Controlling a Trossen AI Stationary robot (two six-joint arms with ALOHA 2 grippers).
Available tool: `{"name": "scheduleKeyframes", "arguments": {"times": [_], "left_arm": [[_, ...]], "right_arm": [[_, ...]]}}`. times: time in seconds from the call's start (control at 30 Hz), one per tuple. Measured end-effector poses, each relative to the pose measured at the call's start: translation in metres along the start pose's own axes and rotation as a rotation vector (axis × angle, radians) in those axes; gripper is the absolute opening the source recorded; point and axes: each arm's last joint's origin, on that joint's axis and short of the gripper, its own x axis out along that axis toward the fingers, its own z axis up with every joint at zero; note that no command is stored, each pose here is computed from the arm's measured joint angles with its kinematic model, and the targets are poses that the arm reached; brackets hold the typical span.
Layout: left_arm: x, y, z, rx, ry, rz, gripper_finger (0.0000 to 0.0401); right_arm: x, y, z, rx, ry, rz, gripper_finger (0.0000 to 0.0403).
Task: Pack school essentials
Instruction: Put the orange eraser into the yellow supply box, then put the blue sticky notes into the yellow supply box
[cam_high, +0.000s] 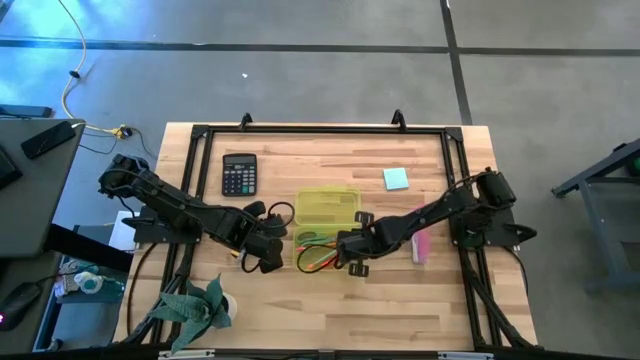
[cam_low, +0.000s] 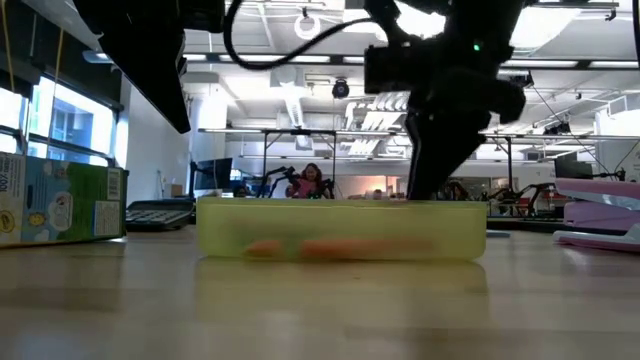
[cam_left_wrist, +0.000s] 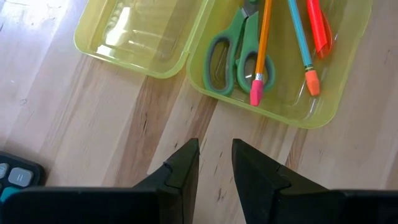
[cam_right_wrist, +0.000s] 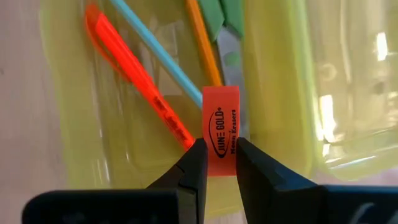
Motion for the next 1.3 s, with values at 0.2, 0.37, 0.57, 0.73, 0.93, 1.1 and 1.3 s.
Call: {"name": "scheduleKeyframes", "arguments": {"times": [0.2, 0.37, 0.57, 0.73, 0.93, 1.1, 1.3], "left_arm": [[0.000, 0.000, 0.000, 0.000, 0.000, 0.000, 0.0086], [0.000, 0.000, 0.000, 0.000, 0.000, 0.000, 0.0086], [0.000, 0.000, 0.000, 0.000, 0.000, 0.000, 0.0086], [0.000, 0.000, 0.000, 0.000, 0.000, 0.000, 0.0085], [0.000, 0.000, 0.000, 0.000, 0.000, 0.000, 0.0086], [0.000, 0.000, 0.000, 0.000, 0.000, 0.000, 0.0085], [0.000, 0.000, 0.000, 0.000, 0.002, -0.001, 0.0086]], "right_arm": [[0.008, -0.004, -0.004, 0.016, 0.003, 0.026, 0.0055], [0.008, -0.004, -0.003, 0.028, -0.009, 0.030, 0.0055], [0.008, -0.004, -0.003, 0.036, -0.007, 0.029, 0.0074], [0.008, -0.004, -0.003, 0.036, -0.006, 0.028, 0.0121], [0.008, -0.004, -0.003, 0.053, -0.003, 0.028, 0.0163], [0.008, -0.005, -0.005, 0.051, 0.016, 0.025, 0.0167], [-0.005, -0.009, -0.007, 0.070, 0.022, 0.014, 0.0154]]}}
